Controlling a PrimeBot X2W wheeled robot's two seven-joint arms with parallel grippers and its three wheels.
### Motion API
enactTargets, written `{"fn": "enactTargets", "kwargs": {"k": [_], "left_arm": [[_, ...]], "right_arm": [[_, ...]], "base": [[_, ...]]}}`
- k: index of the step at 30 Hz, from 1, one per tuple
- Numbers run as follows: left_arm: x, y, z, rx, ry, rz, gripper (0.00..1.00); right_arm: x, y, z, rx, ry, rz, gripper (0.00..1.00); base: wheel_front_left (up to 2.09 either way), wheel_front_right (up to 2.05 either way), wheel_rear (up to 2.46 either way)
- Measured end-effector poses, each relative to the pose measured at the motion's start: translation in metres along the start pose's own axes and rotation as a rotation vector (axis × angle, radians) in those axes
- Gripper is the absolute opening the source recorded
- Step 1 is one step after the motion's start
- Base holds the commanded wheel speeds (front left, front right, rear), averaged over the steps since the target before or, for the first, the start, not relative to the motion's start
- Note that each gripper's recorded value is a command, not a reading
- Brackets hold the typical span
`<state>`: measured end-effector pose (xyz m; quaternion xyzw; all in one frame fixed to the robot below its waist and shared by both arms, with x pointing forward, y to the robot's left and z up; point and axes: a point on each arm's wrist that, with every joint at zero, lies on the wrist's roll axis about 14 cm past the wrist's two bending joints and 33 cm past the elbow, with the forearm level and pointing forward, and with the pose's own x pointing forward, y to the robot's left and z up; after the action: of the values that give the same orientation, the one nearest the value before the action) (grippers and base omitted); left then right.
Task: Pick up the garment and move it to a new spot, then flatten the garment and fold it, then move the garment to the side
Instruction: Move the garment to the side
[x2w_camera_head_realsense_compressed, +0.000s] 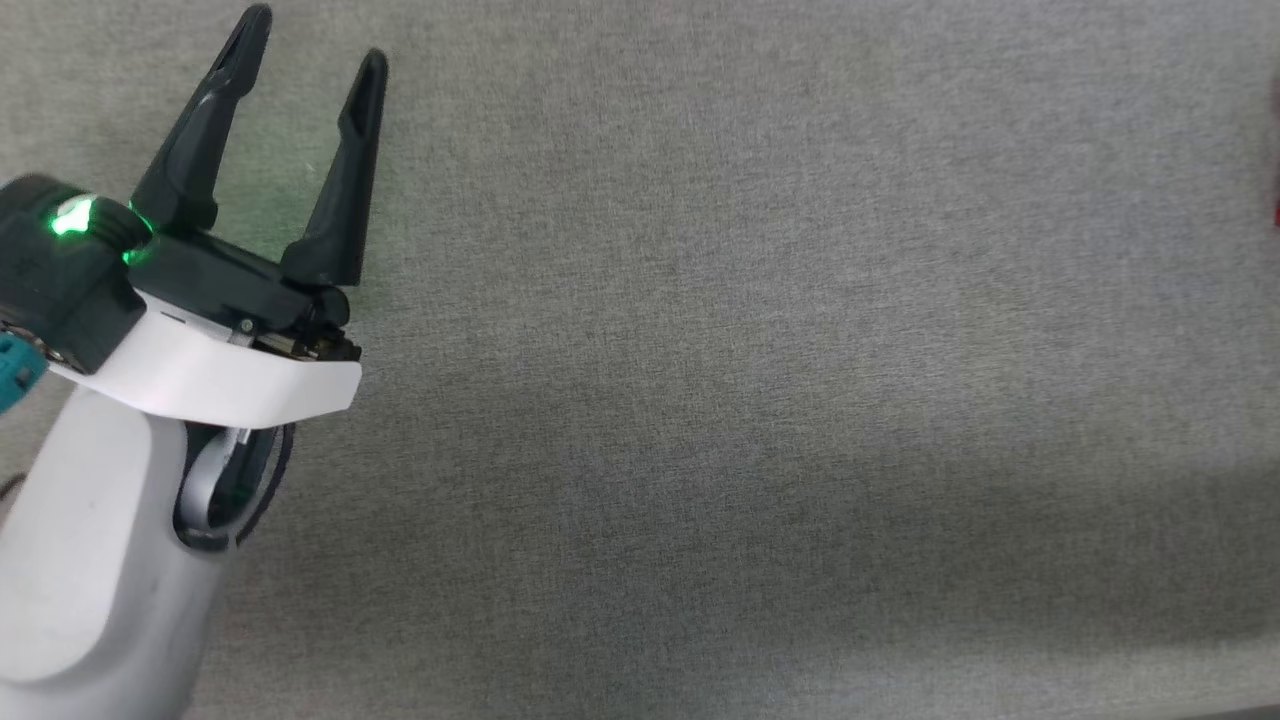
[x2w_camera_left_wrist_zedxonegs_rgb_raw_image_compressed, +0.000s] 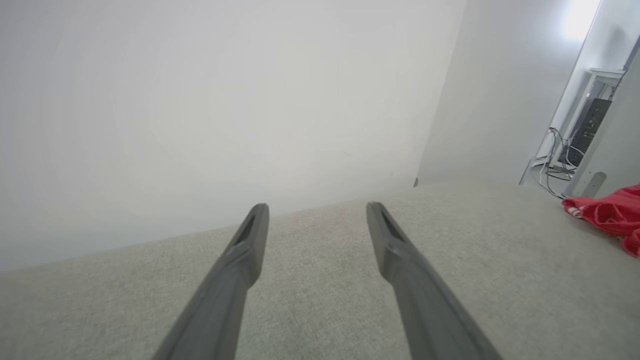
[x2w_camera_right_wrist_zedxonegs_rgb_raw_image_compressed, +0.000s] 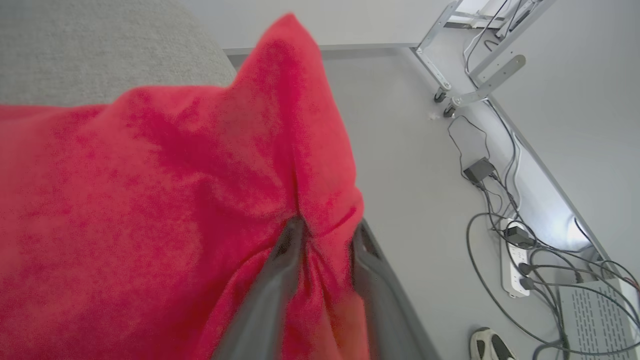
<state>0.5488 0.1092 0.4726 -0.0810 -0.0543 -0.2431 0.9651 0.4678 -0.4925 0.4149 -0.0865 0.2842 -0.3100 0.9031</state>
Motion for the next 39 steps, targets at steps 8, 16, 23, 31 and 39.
{"fn": "enactTargets", "kwargs": {"k": [8,16,23,31,39], "left_arm": [[-0.024,-0.005,0.013,-0.036,0.007,0.064,1.0],[-0.075,-0.005,0.02,-0.081,0.052,0.184,1.0],[-0.134,0.003,0.026,-0.097,0.075,0.327,1.0],[-0.203,0.012,0.036,-0.076,0.078,0.465,1.0],[-0.232,0.007,0.041,-0.075,0.059,0.512,1.0]], "right_arm": [[-0.02,0.02,0.03,-0.071,-0.119,0.095,1.0],[-0.08,0.113,0.045,-0.114,-0.255,0.415,1.0],[-0.151,0.175,0.047,-0.072,-0.399,0.654,1.0],[-0.221,0.199,0.046,0.103,-0.524,0.793,1.0],[-0.26,0.188,0.05,0.221,-0.609,0.821,1.0]], "base": [[0.0,0.0,0.0],[0.0,0.0,0.0],[0.0,0.0,0.0],[0.0,0.0,0.0],[0.0,0.0,0.0]]}}
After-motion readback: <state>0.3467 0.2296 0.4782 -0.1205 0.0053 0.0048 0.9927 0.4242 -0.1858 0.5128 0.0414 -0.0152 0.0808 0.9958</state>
